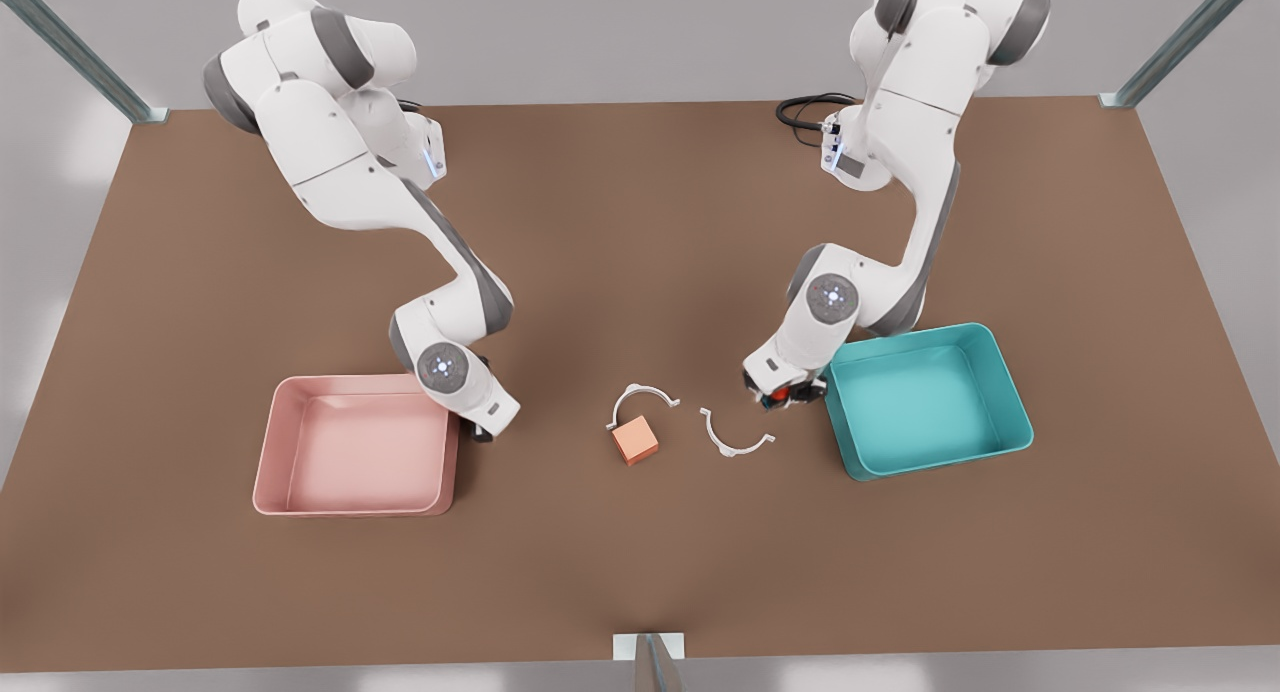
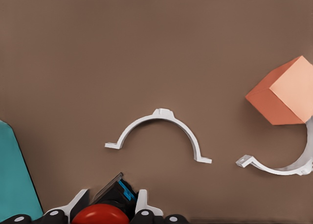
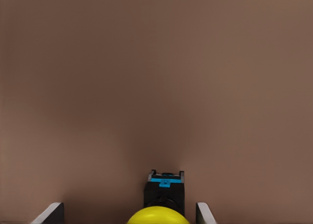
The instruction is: Place the red button in the blue storage box with the left arm, and place the yellow button in the pink storage box with the right arm
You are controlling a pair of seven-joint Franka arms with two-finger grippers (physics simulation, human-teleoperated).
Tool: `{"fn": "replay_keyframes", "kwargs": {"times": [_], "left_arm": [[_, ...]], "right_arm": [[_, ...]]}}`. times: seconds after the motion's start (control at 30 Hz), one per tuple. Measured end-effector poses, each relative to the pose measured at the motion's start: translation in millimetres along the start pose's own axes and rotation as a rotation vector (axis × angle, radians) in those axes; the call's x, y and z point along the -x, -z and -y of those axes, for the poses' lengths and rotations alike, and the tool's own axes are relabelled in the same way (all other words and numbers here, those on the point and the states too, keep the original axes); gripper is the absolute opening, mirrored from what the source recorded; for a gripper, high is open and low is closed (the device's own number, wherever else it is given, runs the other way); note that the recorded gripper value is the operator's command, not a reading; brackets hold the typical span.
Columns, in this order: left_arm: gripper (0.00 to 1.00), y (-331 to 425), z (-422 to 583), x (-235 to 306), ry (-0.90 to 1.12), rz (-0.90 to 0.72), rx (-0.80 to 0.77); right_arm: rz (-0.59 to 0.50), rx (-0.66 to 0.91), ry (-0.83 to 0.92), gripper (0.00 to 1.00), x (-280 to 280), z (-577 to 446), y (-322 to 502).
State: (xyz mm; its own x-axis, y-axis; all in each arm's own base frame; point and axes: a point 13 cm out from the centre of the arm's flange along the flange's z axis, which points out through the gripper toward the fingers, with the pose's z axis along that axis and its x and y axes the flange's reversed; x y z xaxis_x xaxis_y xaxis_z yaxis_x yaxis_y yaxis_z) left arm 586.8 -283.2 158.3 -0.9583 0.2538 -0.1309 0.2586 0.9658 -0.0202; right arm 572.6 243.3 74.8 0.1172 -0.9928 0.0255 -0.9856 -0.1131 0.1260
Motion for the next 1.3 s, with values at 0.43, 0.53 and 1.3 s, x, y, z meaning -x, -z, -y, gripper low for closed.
{"fn": "replay_keyframes", "kwargs": {"times": [0.43, 0.53, 1.3], "left_arm": [[1.00, 38, -273, -60, 0.259, -0.208, -0.020], [1.00, 7, -267, -74, 0.219, -0.268, -0.082], [1.00, 306, -275, 25, 0.179, -0.069, -0.017]], "right_arm": [[0.036, -0.052, 0.086, 0.49, -7, 11, -30], [0.047, -0.072, 0.110, 0.42, 1, 15, -22], [0.087, -0.031, -0.153, 0.96, -225, 47, 41]]}}
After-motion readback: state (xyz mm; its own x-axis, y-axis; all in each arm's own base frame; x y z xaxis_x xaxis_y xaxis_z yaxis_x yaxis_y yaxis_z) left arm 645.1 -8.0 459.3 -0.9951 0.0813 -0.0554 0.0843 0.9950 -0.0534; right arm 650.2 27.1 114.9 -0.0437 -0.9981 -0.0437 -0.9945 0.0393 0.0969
